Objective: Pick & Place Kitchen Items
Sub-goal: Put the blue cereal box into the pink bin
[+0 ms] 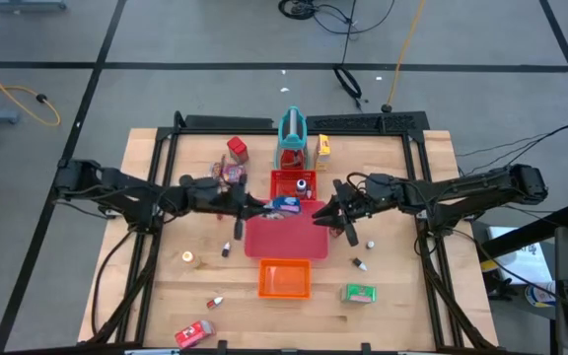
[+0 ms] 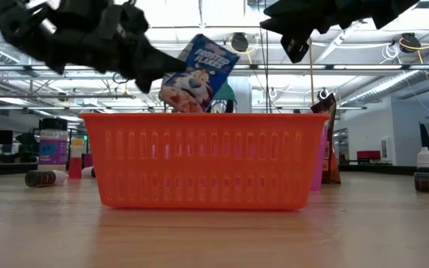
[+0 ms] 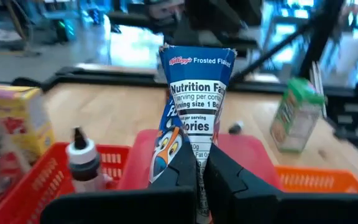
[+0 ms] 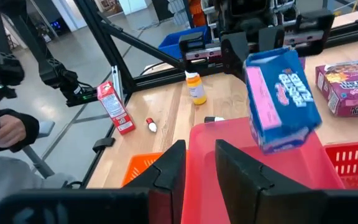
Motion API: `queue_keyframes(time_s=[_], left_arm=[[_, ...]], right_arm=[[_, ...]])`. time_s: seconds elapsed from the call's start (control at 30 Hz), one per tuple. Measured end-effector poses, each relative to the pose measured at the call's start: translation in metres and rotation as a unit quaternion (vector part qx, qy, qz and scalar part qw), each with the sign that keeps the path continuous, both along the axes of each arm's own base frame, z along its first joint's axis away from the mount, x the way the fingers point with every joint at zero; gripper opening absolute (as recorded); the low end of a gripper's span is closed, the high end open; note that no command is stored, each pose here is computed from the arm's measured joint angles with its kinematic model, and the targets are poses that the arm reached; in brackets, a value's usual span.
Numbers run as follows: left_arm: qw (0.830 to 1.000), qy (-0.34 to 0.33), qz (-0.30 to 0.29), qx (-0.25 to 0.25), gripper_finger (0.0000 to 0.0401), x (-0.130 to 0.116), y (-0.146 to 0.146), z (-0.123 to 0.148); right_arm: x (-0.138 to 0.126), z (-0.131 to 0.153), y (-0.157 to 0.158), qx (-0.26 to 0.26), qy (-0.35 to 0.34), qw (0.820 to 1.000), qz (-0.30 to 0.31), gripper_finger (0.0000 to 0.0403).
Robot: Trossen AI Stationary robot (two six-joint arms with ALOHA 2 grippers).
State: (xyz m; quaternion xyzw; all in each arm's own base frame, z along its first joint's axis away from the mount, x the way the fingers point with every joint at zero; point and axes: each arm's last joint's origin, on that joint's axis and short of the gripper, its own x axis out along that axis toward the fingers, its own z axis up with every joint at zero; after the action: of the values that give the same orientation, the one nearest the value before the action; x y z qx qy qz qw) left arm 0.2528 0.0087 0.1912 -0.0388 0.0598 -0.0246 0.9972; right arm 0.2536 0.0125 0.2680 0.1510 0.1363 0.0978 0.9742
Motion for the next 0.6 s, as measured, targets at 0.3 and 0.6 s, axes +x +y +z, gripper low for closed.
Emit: queue_keyframes(time_s=[0.3,0.6], left_arm=[[0.998,-0.035,0.039,-0.023,0.0004,-0.025,-0.006,-0.02],[0.998,-0.047,0.052,-0.005,0.0003,-0.016,-0.009,-0.033]], right_arm=[[0.001,0.001,-0.001,-0.025,-0.009,0.999,-0.02,0.0077],[0.001,0.002,-0.001,-0.034,-0.018,0.999,-0.02,0.0077]])
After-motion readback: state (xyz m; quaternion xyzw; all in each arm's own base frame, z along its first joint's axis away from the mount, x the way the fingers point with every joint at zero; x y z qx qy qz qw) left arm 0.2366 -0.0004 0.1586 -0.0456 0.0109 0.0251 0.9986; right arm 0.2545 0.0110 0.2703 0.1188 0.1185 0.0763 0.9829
